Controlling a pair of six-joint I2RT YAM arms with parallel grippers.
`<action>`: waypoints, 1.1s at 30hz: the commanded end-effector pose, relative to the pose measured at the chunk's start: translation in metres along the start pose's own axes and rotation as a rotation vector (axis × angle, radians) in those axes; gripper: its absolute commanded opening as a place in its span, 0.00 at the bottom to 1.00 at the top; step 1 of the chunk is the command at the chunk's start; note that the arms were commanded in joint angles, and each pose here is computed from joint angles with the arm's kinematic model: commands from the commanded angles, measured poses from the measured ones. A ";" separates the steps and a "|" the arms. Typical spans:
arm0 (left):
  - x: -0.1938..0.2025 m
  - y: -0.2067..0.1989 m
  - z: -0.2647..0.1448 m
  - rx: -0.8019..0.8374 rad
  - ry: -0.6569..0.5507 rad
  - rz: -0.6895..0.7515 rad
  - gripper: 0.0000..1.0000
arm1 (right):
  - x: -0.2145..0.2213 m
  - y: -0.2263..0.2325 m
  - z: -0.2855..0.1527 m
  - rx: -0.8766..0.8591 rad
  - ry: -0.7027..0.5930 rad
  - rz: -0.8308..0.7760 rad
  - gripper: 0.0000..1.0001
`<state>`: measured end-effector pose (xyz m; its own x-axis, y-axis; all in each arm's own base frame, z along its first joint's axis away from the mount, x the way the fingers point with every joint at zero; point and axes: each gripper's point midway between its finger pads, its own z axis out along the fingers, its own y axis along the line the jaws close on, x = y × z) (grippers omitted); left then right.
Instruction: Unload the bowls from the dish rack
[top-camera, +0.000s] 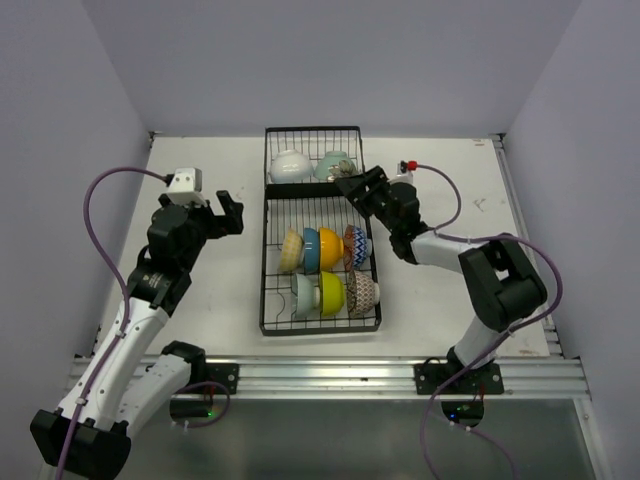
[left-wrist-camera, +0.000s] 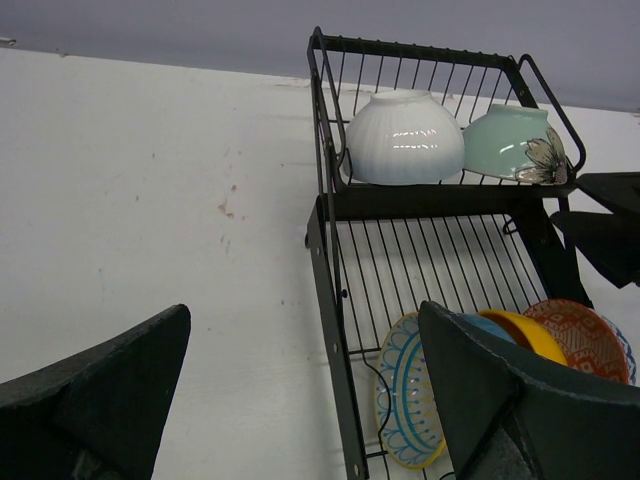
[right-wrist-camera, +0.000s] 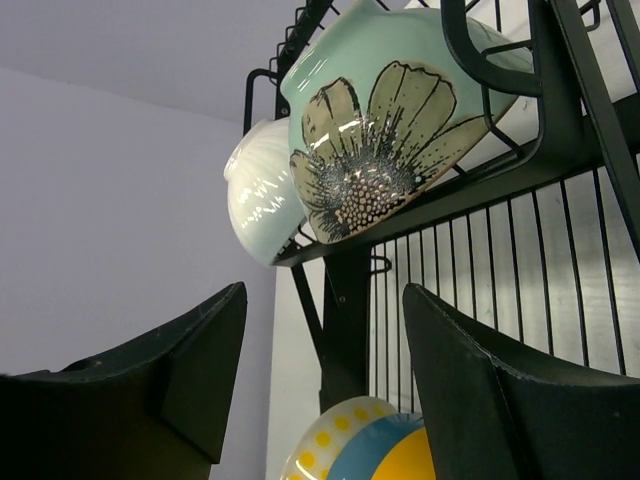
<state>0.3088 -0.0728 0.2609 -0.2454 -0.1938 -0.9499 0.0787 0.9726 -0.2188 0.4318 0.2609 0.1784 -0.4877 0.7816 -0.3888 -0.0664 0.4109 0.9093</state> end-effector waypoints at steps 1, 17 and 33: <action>-0.010 -0.003 0.001 0.019 -0.038 -0.003 1.00 | -0.024 0.035 0.015 -0.108 -0.104 0.060 0.67; -0.005 -0.007 0.004 0.034 -0.017 -0.004 1.00 | -0.025 0.018 0.042 -0.090 -0.144 0.124 0.58; 0.000 -0.012 0.006 0.047 -0.001 0.006 1.00 | -0.033 0.020 0.047 -0.120 -0.201 0.166 0.44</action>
<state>0.3104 -0.0806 0.2538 -0.2742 -0.1845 -0.9438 0.1050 0.9698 -0.2201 0.4734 0.2690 0.1748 -0.3920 0.8777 -0.2756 -0.0409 0.2827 0.9583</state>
